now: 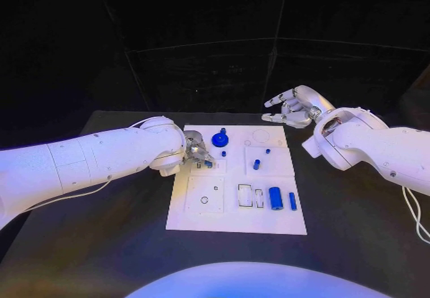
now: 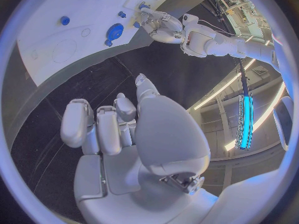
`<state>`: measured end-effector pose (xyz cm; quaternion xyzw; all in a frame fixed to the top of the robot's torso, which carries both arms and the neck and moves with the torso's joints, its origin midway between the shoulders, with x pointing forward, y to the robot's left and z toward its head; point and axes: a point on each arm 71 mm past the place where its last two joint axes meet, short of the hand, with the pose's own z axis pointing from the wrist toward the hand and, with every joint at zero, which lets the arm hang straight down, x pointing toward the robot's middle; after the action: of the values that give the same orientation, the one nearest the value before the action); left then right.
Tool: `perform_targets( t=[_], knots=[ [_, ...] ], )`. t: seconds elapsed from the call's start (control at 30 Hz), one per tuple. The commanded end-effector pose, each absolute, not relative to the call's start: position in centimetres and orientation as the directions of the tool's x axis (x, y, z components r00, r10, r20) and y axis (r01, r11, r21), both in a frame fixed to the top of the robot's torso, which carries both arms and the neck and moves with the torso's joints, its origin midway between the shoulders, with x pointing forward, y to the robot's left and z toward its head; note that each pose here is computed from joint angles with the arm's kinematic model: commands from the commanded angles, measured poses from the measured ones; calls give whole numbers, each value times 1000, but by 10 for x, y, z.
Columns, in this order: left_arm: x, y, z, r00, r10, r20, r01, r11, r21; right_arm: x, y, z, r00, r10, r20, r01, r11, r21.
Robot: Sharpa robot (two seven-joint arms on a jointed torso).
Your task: Assemble the parts on the task board
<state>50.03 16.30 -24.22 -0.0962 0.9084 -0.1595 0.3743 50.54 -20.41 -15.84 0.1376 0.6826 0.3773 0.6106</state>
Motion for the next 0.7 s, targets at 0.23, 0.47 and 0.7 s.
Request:
perform_targets(
  t=[0.23, 0.47, 0.7],
  knots=[
    [497, 162, -245, -748, -229, -623, -37, 952, -305, 506, -202, -157, -221, 644, -732, -281, 677, 680],
    [497, 163, -246, -755, -221, -618, -36, 954, -297, 506, -202, -157, -222, 644, -732, -281, 677, 680],
    [498, 161, -246, -758, -217, -616, -36, 956, -291, 506, -201, -158, -224, 643, -732, -282, 676, 680]
  ],
)
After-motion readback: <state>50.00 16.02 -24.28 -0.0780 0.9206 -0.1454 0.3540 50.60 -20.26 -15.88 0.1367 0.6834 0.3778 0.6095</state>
